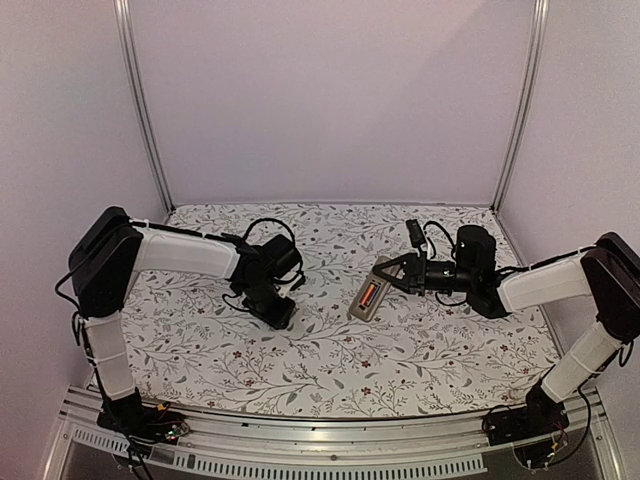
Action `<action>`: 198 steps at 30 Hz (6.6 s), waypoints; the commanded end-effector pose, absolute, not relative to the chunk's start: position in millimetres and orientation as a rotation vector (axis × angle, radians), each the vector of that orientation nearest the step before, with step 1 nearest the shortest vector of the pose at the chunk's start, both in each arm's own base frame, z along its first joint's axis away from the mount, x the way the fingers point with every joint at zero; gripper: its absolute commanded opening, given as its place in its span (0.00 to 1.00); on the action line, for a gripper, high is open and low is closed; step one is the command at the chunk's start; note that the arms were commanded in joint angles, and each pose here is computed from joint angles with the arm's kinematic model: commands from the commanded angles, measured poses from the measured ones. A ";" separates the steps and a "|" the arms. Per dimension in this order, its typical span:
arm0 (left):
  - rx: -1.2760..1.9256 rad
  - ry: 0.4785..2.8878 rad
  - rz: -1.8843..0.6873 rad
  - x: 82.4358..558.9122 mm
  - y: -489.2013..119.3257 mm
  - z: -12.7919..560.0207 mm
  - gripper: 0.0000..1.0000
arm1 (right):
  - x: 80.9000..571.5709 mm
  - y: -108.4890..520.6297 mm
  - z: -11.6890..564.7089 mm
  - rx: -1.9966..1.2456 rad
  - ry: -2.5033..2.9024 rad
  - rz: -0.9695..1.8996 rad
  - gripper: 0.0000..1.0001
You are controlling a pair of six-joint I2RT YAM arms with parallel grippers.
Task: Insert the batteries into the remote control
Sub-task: Pick up the battery cover from the center of the board, then place the battery cover on the remote control without the battery cover, then load the battery cover onto the remote control without the battery cover.
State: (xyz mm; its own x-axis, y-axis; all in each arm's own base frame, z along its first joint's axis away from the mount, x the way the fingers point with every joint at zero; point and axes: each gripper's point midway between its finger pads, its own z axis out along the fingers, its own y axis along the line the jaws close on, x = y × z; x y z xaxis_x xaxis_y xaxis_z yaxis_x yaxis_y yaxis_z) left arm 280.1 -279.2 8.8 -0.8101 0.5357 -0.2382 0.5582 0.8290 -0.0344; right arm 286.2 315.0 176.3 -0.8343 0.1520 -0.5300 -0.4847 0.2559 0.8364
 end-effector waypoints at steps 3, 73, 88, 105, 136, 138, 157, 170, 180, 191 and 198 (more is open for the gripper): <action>0.842 2.817 -0.099 281.7 -279.4 -4.5 0.30 | 290.5 311.5 166.8 -0.268 2.042 1.603 0.01; 1.095 2.477 -0.328 230.4 -412.2 136.8 0.15 | 283.3 346.6 146.4 -0.050 2.053 1.625 0.02; 1.108 2.483 -0.316 230.8 -413.0 131.8 0.15 | 282.0 351.3 141.4 -0.037 2.052 1.644 0.03; 1.125 2.525 -0.348 225.1 -416.9 120.7 0.15 | 284.6 349.8 146.8 -0.021 2.022 1.641 0.03; 1.096 2.570 -0.371 230.3 -416.6 116.5 0.38 | 277.6 350.4 160.3 -0.015 1.955 1.734 0.03; 1.093 2.569 -0.373 230.3 -416.5 117.7 0.40 | 278.5 348.9 162.6 -0.007 1.951 1.741 0.03; 1.091 2.535 -0.348 234.1 -412.7 129.0 0.69 | 280.5 343.5 161.3 0.026 1.935 1.773 0.03; 1.101 2.339 -0.704 220.2 -424.0 190.6 1.00 | 279.9 339.9 154.9 0.050 1.941 1.816 0.03; 1.116 2.164 -0.801 220.2 -395.0 211.4 0.93 | 274.1 345.1 168.6 -0.030 1.945 1.856 0.04; 1.571 1.559 -0.581 170.7 -370.8 222.6 0.65 | 257.9 363.8 177.1 -0.144 2.016 1.955 0.04; 1.741 1.388 -0.487 149.8 -372.7 216.6 0.47 | 248.7 378.1 184.3 -0.225 2.040 1.999 0.04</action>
